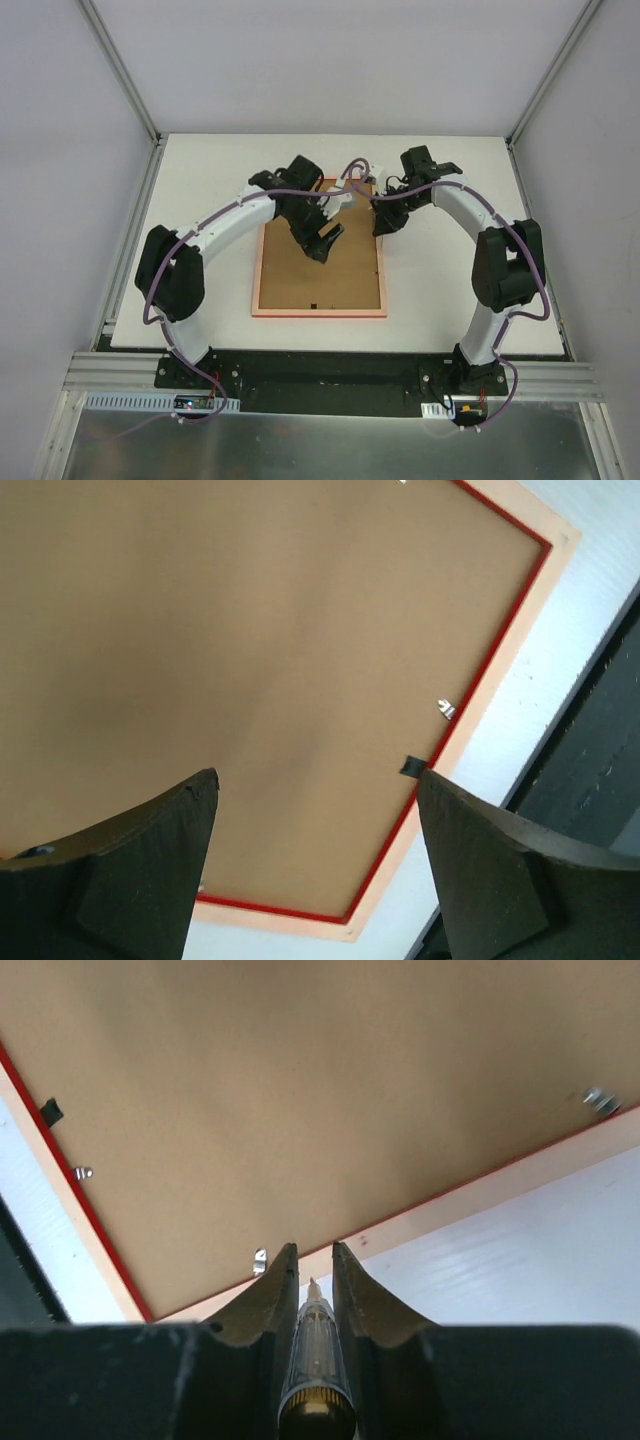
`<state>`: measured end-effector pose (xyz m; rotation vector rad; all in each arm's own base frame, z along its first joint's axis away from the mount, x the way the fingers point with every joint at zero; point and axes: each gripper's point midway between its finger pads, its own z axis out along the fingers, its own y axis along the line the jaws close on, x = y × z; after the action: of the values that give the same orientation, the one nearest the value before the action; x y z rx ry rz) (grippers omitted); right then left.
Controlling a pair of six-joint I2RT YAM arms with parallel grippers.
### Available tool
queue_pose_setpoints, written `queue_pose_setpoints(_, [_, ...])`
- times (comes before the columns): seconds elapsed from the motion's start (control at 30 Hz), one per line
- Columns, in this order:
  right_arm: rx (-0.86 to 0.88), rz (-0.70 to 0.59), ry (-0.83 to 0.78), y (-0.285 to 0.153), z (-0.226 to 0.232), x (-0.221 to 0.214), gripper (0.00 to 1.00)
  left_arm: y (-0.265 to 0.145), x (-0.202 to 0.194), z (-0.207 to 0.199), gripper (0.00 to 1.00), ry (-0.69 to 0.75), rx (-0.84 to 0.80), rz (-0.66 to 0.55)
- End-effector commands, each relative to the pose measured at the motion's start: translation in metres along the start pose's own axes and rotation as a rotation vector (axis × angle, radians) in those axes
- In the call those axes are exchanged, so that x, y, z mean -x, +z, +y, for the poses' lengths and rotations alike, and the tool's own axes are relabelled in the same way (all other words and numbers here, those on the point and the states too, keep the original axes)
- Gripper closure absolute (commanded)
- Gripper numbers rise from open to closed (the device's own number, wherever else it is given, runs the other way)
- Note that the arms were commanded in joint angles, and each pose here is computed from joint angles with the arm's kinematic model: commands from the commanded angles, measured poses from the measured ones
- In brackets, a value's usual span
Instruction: Take the photo out of the frame
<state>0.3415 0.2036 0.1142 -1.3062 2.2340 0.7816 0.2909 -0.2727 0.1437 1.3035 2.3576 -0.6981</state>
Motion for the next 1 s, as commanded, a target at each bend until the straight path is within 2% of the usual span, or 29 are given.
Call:
queue_pose_setpoints(0.0, [-0.024, 0.040, 0.133, -0.007, 0.014, -0.008, 1.00, 0.016, -0.027, -0.035, 0.22, 0.155, -0.078, 0.004])
queue_pose_setpoints(0.13, [-0.036, 0.062, 0.272, -0.003, 0.014, -0.009, 1.00, 0.024, -0.040, -0.057, 0.23, 0.240, -0.127, -0.011])
queue_pose_setpoints(0.4, [-0.027, 0.039, 0.572, 0.002, 0.004, 0.003, 1.00, 0.027, -0.058, -0.081, 0.25, 0.260, -0.216, -0.019])
queue_pose_setpoints(0.5, [-0.081, 0.036, 0.619, 0.008, -0.006, -0.001, 1.00, 0.031, -0.073, -0.086, 0.24, 0.291, -0.207, -0.014])
queue_pose_setpoints(0.7, [-0.174, 0.027, 0.594, 0.014, -0.012, -0.003, 1.00, 0.044, -0.094, -0.090, 0.25, 0.357, -0.166, 0.012])
queue_pose_setpoints(0.97, [-0.255, 0.179, 0.424, 0.033, 0.012, -0.020, 1.00, 0.063, -0.099, -0.098, 0.28, 0.470, -0.061, 0.046])
